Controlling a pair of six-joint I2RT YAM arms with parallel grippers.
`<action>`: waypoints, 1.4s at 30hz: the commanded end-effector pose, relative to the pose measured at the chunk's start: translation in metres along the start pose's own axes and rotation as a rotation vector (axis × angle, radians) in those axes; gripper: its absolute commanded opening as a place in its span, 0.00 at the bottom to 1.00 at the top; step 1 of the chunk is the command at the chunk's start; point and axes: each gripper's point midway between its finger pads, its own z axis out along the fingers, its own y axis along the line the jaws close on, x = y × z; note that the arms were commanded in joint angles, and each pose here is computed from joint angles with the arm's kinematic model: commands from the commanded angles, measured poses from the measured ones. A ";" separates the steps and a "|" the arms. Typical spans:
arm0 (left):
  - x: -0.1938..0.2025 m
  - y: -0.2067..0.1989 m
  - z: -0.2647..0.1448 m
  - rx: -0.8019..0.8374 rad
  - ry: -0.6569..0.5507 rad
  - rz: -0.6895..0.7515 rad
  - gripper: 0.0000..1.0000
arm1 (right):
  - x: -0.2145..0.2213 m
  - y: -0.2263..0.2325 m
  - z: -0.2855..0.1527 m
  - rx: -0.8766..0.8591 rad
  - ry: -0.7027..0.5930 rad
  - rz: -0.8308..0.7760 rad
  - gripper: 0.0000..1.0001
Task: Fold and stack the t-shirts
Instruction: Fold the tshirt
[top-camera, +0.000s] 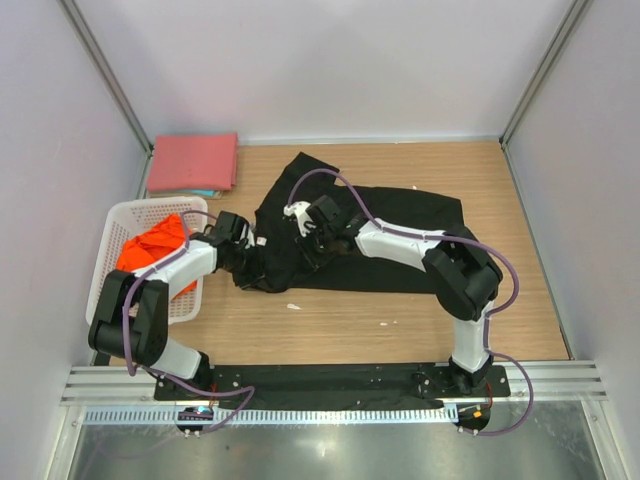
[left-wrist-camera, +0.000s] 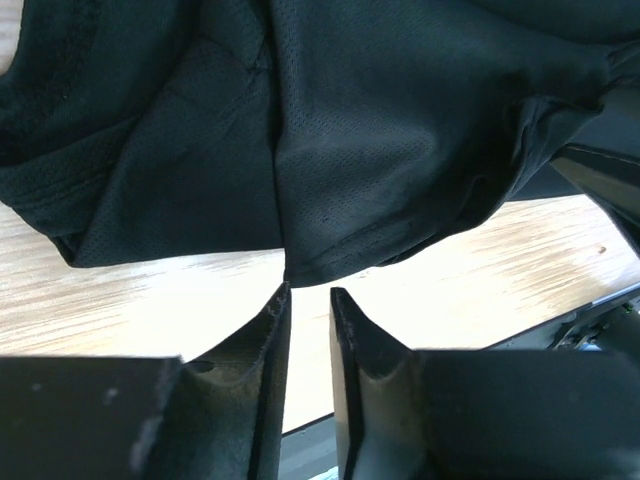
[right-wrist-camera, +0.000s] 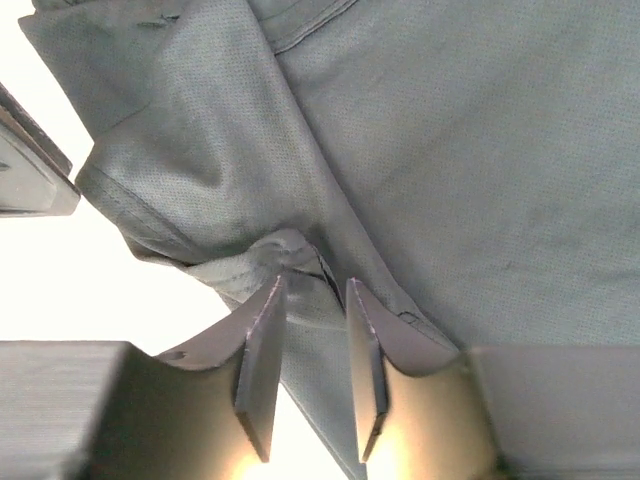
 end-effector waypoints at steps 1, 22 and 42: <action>-0.005 -0.006 -0.004 0.013 -0.043 0.016 0.24 | -0.030 -0.003 -0.006 0.010 -0.059 -0.049 0.38; 0.002 -0.012 0.014 0.034 -0.019 0.009 0.32 | -0.015 0.011 0.006 -0.123 -0.006 -0.069 0.45; -0.002 0.001 0.021 -0.036 -0.037 -0.010 0.00 | 0.001 0.009 0.014 -0.129 0.043 -0.070 0.33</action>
